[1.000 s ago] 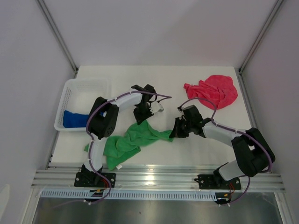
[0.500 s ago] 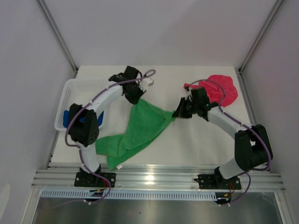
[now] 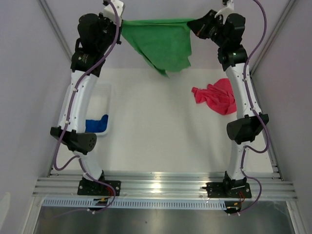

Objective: Roll the towels
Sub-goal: Flatten the towel

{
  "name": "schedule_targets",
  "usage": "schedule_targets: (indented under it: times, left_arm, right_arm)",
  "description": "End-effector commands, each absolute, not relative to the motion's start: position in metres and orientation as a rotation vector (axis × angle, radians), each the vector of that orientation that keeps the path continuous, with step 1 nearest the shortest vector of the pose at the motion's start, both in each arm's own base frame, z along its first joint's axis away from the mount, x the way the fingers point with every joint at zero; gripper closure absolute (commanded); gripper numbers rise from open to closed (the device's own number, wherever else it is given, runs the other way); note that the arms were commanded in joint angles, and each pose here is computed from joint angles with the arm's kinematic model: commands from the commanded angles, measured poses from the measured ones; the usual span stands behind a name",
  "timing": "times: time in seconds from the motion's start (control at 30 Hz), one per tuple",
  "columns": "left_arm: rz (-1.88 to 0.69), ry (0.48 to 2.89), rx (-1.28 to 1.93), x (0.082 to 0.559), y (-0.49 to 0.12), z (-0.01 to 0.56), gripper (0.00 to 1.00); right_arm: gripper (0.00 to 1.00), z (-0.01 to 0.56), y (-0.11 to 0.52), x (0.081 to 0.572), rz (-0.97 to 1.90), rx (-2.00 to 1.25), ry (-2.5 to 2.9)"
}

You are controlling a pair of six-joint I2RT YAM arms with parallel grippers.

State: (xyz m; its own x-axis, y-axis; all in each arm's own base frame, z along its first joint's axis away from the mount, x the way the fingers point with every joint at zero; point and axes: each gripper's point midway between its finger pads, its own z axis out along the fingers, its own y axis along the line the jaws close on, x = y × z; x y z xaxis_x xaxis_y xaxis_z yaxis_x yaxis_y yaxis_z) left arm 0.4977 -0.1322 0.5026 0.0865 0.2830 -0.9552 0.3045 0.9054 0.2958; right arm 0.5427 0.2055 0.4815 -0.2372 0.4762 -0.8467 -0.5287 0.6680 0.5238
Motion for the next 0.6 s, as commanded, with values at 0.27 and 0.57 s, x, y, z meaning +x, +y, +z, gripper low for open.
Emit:
schedule_targets:
  times: [0.27,0.57]
  left_arm:
    - [0.144,1.584,0.597,0.516,-0.096,0.437,0.99]
    - [-0.011,1.962,0.87,0.377,-0.074,0.221,0.99]
  right_arm:
    - [1.0,0.354,0.163,0.55,0.71,0.012,1.799]
    - [1.0,0.168,0.21,0.361,0.668,-0.164,2.19]
